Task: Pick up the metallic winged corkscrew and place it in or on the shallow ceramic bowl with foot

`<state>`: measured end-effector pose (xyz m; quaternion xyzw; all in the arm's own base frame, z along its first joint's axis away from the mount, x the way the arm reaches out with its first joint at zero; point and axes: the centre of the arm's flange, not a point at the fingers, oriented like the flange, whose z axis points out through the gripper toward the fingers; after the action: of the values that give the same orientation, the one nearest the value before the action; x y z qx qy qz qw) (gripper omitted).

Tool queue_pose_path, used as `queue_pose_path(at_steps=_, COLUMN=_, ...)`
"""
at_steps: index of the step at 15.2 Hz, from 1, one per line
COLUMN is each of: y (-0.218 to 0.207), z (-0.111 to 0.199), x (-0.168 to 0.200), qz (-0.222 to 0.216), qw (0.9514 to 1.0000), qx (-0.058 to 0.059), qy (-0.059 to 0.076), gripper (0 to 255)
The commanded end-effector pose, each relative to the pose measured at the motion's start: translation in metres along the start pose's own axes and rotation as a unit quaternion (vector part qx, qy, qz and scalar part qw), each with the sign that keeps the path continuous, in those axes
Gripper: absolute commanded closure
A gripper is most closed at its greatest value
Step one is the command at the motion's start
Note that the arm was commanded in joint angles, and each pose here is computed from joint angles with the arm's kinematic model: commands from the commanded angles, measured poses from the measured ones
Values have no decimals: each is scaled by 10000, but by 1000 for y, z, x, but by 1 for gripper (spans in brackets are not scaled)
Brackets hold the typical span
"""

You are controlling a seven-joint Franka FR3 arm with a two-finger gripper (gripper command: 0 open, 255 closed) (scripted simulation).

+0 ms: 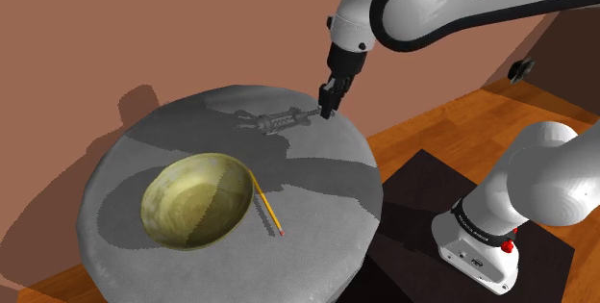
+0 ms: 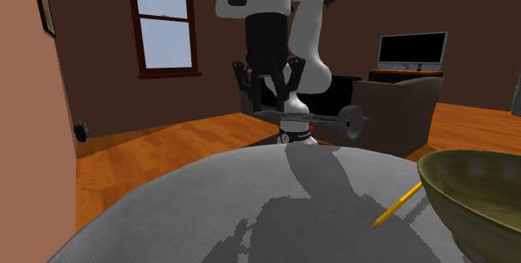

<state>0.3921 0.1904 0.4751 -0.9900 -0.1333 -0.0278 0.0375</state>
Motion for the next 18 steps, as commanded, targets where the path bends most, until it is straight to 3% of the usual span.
queue_pose_path(at_steps=1, y=-1, z=-11, x=0, qz=0, qw=10000, qx=-1, qy=-3, gripper=255)
queue_pose_path(at_steps=12, y=-4, z=-66, x=4, qz=0, qw=10000, qx=-1, qy=-3, gripper=255)
queue_pose_path(at_steps=18, y=-82, z=-62, x=17, qz=0, qw=10000, qx=-1, qy=-3, gripper=255)
